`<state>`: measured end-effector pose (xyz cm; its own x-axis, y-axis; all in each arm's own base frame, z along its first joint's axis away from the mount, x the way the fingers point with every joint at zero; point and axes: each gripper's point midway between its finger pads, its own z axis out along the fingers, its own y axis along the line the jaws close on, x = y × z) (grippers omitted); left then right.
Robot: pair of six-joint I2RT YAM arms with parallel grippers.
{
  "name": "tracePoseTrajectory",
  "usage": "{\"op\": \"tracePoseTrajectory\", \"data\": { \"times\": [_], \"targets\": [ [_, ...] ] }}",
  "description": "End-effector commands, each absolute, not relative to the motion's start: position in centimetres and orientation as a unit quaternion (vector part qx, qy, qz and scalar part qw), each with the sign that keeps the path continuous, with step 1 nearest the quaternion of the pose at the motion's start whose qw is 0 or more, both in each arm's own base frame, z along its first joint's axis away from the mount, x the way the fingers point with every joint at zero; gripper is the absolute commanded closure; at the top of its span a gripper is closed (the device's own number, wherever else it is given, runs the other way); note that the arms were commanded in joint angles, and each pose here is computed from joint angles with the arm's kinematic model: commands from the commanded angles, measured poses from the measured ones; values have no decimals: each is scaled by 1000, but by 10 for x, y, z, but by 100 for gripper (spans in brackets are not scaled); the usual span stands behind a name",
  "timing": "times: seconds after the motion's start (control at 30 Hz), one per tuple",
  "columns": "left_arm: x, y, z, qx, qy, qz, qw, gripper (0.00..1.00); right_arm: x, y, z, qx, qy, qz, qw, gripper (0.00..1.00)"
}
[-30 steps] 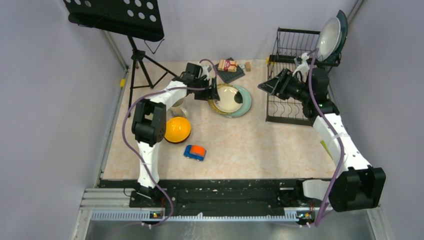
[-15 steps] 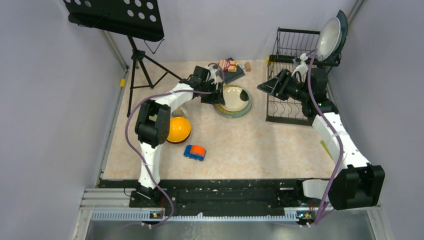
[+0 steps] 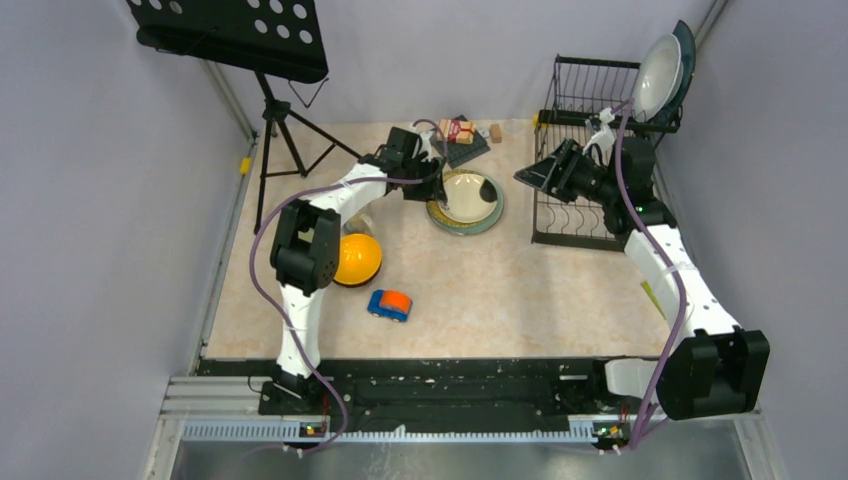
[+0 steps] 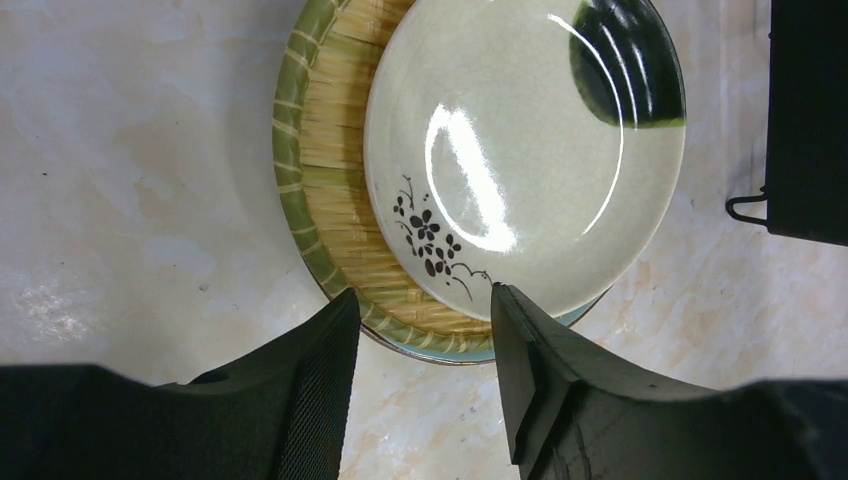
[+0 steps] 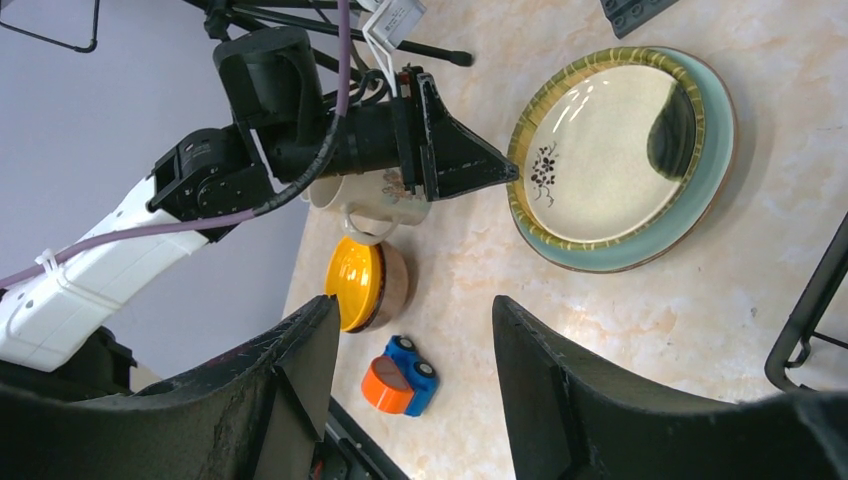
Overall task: Load the mixed dishes into the dish rack
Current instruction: Pick up the plate at the center of the board.
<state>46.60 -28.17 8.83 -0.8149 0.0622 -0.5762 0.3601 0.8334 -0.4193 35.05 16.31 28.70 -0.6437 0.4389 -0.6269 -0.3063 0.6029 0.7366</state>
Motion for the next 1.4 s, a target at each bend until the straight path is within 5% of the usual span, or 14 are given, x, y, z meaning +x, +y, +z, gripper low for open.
{"op": "tracePoseTrajectory", "data": {
  "times": [0.0, 1.37],
  "targets": [
    [474, -293, 100, 118, 902, -280, 306, 45, 350, 169, 287, 35, 791, 450, 413, 41],
    [464, -304, 41, 67, 922, -297, 240, 55, 348, 173, 287, 34, 794, 461, 395, 44]
  ]
}}
